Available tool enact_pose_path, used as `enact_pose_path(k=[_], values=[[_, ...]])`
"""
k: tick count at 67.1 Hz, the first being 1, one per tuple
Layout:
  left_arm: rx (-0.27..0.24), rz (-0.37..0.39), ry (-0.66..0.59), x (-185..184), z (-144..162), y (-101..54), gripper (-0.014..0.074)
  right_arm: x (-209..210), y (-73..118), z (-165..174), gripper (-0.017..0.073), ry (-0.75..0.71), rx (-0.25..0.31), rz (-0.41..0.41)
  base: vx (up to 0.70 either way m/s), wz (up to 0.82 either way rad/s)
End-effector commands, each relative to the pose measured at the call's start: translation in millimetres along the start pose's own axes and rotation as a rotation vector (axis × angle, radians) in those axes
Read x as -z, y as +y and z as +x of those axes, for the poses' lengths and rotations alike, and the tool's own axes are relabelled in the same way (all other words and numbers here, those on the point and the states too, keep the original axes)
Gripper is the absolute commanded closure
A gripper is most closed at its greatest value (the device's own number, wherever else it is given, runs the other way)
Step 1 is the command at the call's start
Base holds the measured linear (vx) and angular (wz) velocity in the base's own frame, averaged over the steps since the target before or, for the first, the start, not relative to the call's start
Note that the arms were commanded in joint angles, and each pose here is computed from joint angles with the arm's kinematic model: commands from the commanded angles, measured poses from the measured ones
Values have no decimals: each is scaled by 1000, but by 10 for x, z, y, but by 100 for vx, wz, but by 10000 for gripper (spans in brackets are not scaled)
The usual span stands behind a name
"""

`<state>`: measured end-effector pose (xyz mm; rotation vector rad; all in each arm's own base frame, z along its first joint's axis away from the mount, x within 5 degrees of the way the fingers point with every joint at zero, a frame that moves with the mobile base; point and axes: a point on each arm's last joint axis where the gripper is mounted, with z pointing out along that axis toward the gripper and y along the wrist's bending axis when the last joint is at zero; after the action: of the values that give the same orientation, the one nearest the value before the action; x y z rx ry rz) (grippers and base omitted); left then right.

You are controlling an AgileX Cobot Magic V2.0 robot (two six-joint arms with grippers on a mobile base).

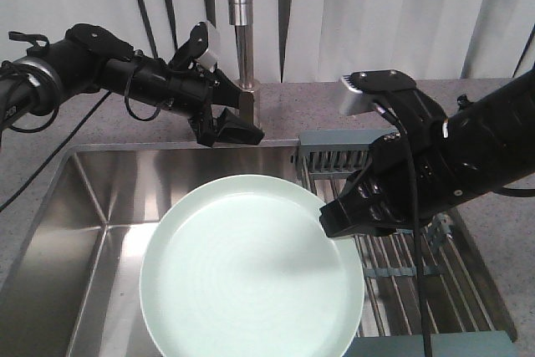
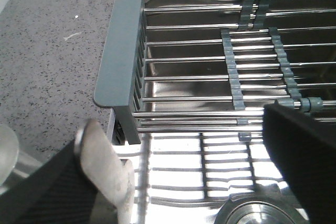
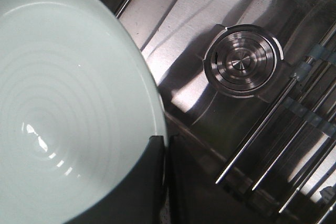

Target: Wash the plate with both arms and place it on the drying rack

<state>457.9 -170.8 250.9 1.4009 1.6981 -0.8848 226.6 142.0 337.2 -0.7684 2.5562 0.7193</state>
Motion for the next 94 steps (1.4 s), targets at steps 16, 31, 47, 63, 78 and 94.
enact_pose_path(k=[16, 31, 47, 63, 78, 94], values=[[-26, 41, -85, 222, -407, -184, 5, 154, 82, -61, 561, -90, 11, -16, 0, 0], [-30, 40, -59, 229, -437, -225, 5, 154, 82, -61, 561, -90, 11, -16, 0, 0], [-37, 53, -44, 182, -511, -304, 5, 154, 82, -61, 561, -90, 11, -16, 0, 0], [-29, 61, -18, 205, -544, -420, 5, 154, 82, -59, 561, -87, 11, -17, 0, 0], [-11, 96, 5, 163, -430, -544, 5, 154, 83, -58, 561, -86, 11, -18, 0, 0], [-102, 68, -16, 288, -565, -602, 5, 154, 83, -58, 561, -86, 11, -18, 0, 0]])
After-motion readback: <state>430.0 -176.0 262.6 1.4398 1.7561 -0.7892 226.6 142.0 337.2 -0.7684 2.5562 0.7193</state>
